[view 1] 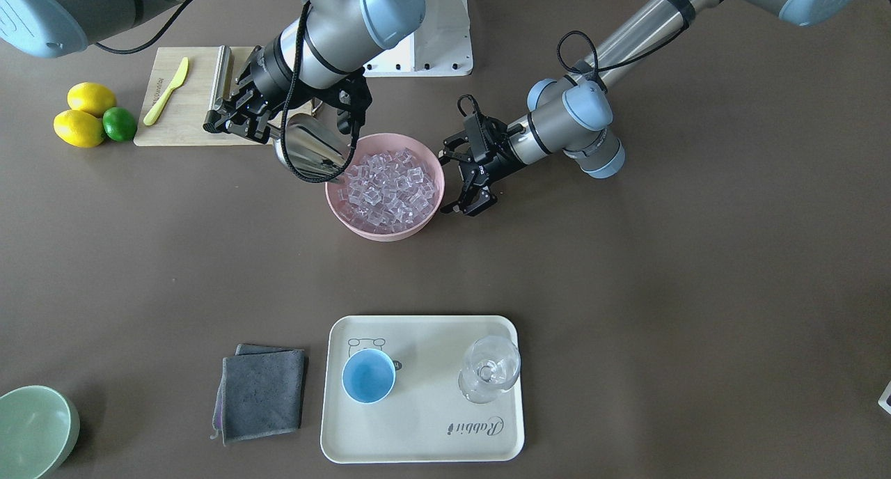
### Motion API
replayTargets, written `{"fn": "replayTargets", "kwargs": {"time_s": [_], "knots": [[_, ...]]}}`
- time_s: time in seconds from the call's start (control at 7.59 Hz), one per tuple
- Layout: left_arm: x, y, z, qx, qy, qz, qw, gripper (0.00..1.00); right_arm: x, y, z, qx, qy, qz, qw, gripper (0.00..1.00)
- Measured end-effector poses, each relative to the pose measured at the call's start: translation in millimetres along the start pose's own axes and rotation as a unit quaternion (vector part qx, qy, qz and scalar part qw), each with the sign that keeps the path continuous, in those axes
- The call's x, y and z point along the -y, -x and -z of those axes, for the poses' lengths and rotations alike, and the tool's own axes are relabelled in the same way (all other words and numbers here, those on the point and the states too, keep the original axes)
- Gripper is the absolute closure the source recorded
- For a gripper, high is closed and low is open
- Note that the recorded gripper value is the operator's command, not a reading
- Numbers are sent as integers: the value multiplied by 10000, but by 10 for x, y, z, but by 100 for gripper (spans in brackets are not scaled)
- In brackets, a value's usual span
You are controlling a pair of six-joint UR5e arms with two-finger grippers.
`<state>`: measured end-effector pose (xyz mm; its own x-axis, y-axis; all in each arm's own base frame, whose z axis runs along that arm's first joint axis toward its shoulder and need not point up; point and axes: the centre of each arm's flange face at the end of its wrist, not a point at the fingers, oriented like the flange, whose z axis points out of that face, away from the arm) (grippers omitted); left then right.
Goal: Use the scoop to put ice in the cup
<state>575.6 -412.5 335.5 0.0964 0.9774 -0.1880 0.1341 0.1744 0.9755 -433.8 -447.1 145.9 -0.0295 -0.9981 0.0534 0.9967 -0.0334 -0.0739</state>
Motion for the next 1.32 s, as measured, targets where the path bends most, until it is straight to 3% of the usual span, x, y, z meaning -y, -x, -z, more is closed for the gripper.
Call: {"fn": "replayTargets", "kwargs": {"time_s": [0.53,1.32], "knots": [[7,1,-6,5,11,4,10000,2,281,33,-107,-23,174,-55,9998,100],[12,-1,-7,-1,9,3,10000,2,636,-83,-243,-137,106,-177,9997,100]]}}
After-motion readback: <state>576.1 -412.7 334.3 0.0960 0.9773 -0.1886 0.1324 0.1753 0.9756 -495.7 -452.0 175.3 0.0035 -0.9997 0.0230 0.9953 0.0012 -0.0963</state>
